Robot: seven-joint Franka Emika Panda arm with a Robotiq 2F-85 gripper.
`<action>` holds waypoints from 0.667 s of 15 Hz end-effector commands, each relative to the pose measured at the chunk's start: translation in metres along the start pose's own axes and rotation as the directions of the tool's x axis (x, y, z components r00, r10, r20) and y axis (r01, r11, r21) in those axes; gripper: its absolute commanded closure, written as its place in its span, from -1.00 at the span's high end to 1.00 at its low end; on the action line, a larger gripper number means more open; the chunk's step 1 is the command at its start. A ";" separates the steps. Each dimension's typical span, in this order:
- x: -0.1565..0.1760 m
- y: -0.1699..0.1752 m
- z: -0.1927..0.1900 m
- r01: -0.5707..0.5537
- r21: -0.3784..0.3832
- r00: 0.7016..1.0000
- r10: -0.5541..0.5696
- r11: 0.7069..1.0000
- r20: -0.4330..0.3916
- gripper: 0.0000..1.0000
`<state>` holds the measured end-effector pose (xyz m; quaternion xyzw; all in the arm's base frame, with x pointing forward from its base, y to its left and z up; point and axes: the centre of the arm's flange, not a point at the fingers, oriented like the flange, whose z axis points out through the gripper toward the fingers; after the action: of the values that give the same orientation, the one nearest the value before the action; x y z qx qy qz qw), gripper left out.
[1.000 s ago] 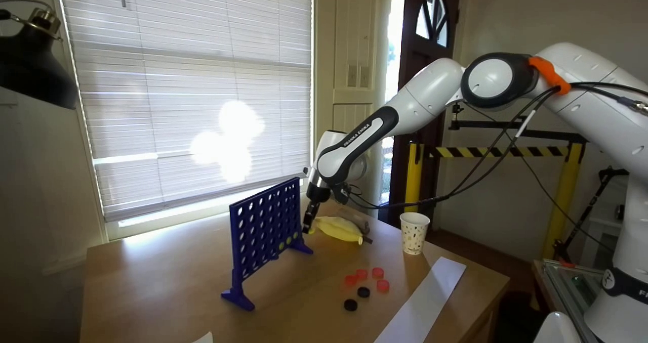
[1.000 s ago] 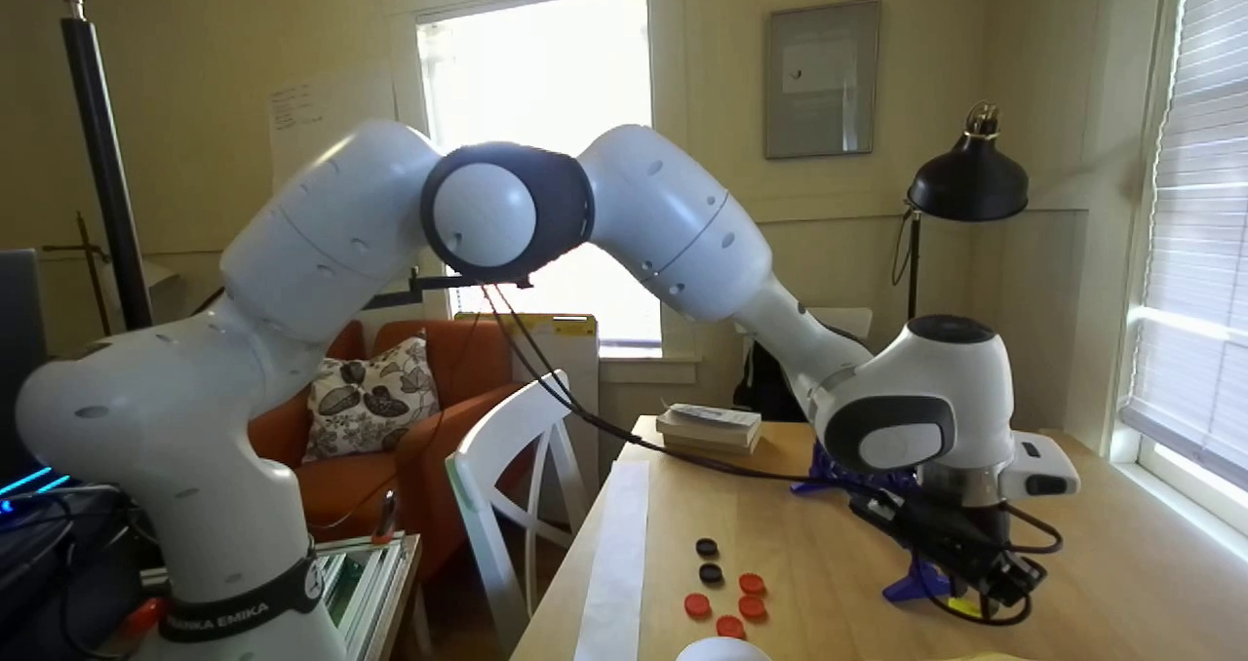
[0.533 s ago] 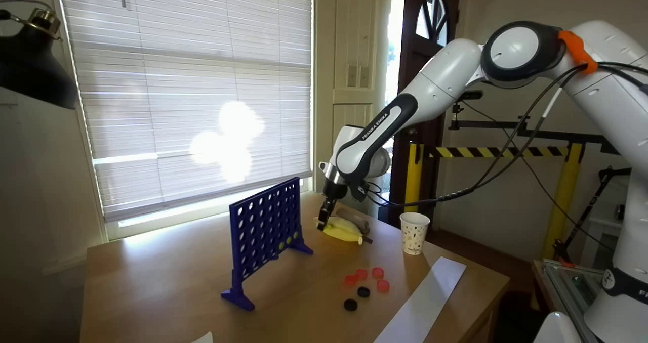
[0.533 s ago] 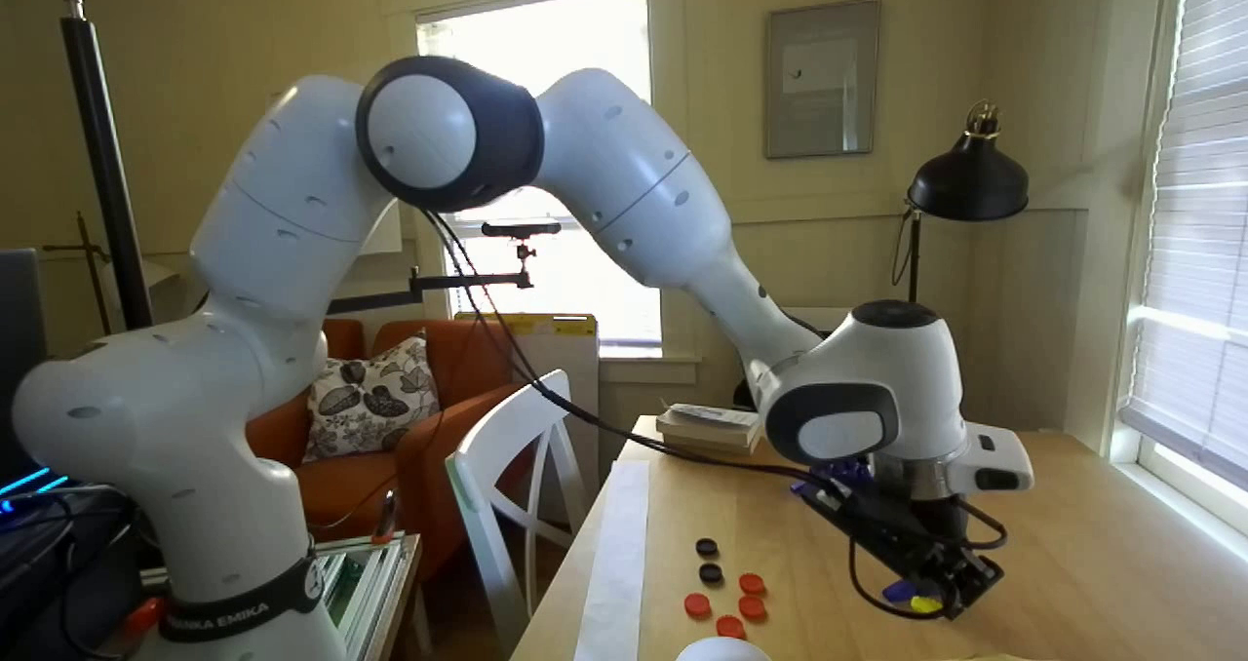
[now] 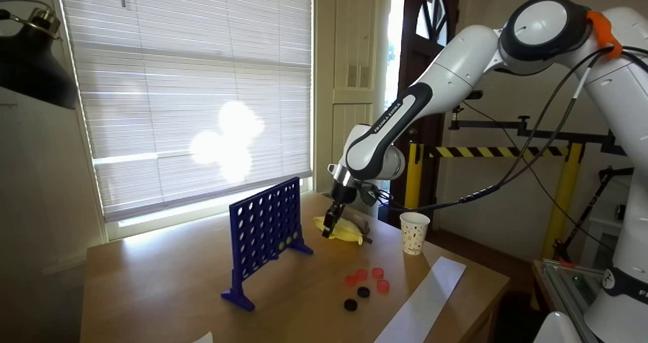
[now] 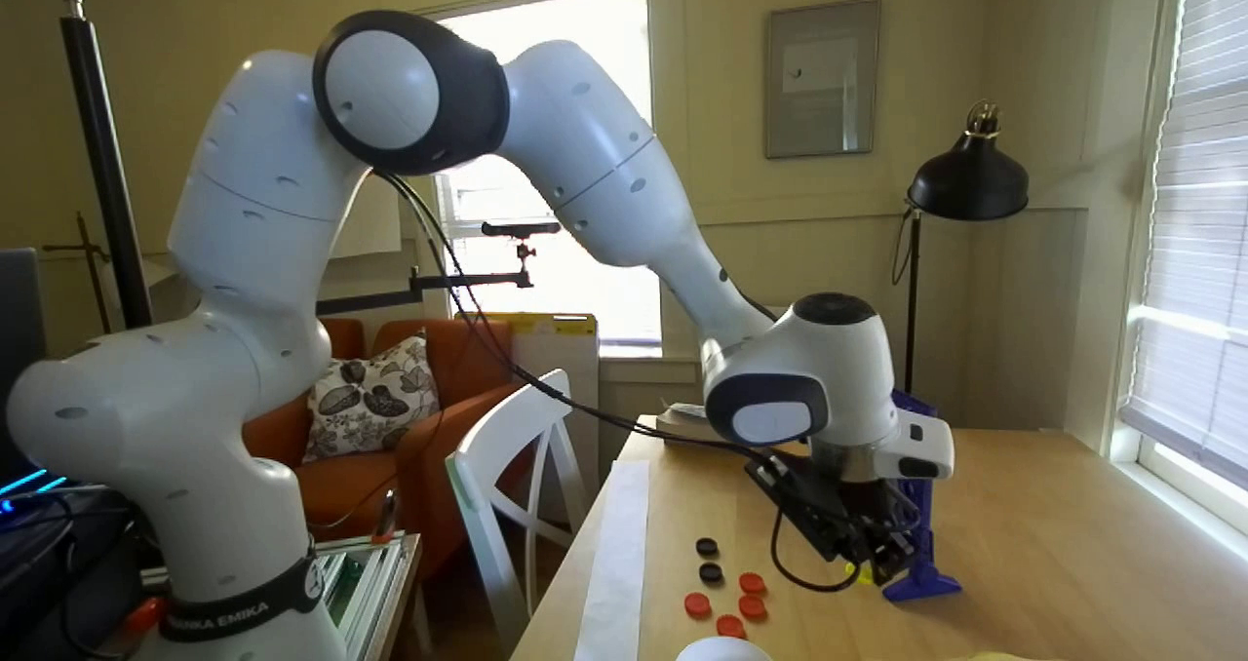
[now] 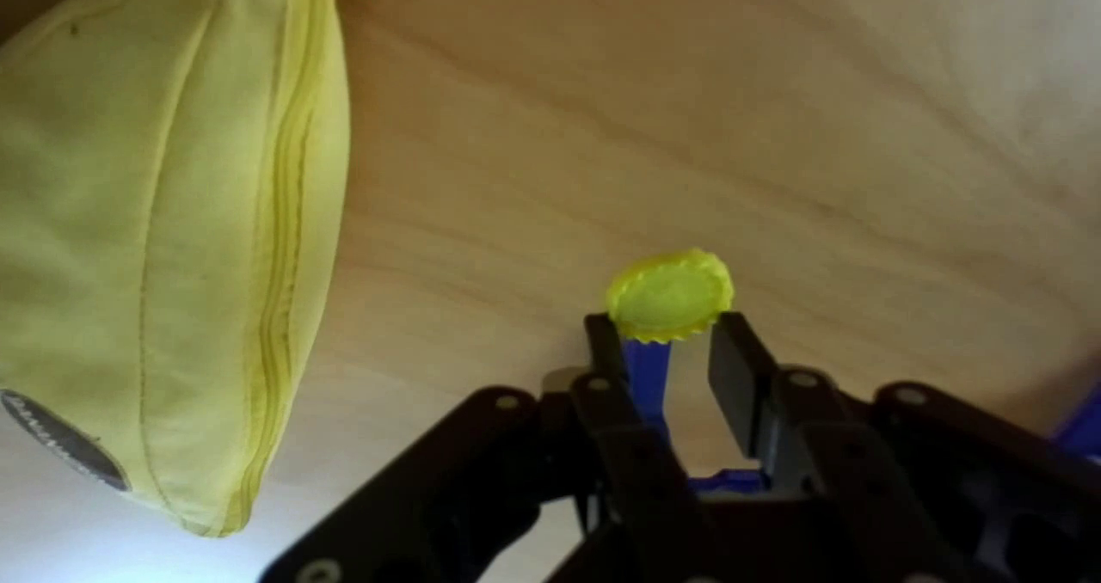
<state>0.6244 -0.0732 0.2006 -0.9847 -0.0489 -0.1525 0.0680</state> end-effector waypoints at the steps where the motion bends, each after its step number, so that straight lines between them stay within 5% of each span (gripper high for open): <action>1: -0.019 -0.020 -0.002 -0.020 0.009 1.000 0.020 1.000 -0.014 -0.85; 10: -0.004 -0.074 0.047 -0.046 0.010 0.994 0.047 0.999 -0.101 -0.85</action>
<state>0.6149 -0.0129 0.1786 -0.9795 -0.0461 -0.1798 0.0781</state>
